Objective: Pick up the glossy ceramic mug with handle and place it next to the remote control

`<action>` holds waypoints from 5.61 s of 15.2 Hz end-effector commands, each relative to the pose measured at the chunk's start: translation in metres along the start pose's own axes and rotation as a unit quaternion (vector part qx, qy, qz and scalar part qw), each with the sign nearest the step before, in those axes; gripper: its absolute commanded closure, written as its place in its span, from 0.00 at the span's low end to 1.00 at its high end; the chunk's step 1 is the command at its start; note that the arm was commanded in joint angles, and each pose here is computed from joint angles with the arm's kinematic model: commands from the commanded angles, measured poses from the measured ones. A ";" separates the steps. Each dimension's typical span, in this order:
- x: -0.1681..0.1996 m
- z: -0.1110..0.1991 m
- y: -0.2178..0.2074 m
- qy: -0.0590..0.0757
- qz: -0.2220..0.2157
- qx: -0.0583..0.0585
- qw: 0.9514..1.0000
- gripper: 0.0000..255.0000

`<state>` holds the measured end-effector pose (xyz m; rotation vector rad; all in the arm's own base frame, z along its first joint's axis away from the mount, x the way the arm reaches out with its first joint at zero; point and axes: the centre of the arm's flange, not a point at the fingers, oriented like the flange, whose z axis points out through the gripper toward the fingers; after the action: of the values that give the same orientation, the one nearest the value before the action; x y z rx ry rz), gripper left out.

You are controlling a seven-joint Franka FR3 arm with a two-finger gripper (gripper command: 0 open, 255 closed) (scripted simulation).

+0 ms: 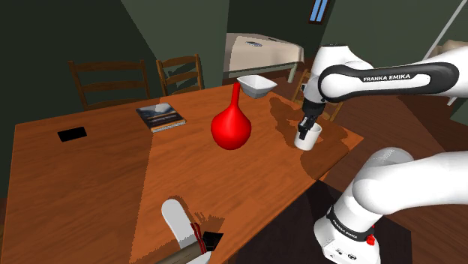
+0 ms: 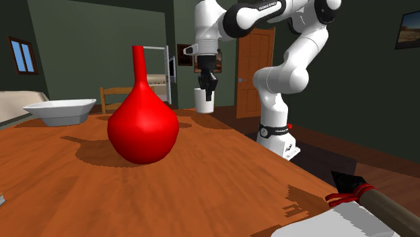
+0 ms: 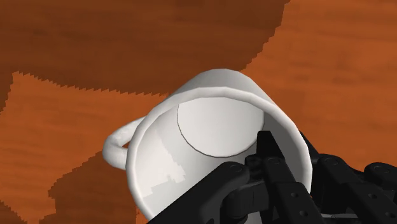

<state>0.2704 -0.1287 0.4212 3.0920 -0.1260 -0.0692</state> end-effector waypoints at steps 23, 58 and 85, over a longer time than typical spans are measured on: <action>0.026 -0.104 -0.054 0.000 0.000 0.000 1.000 1.00; 0.234 -0.134 -0.466 0.000 0.000 0.000 1.000 1.00; 0.285 -0.041 -0.564 0.000 0.000 0.000 1.000 1.00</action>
<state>0.6014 0.4112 0.4274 3.0916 -0.1262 -0.0704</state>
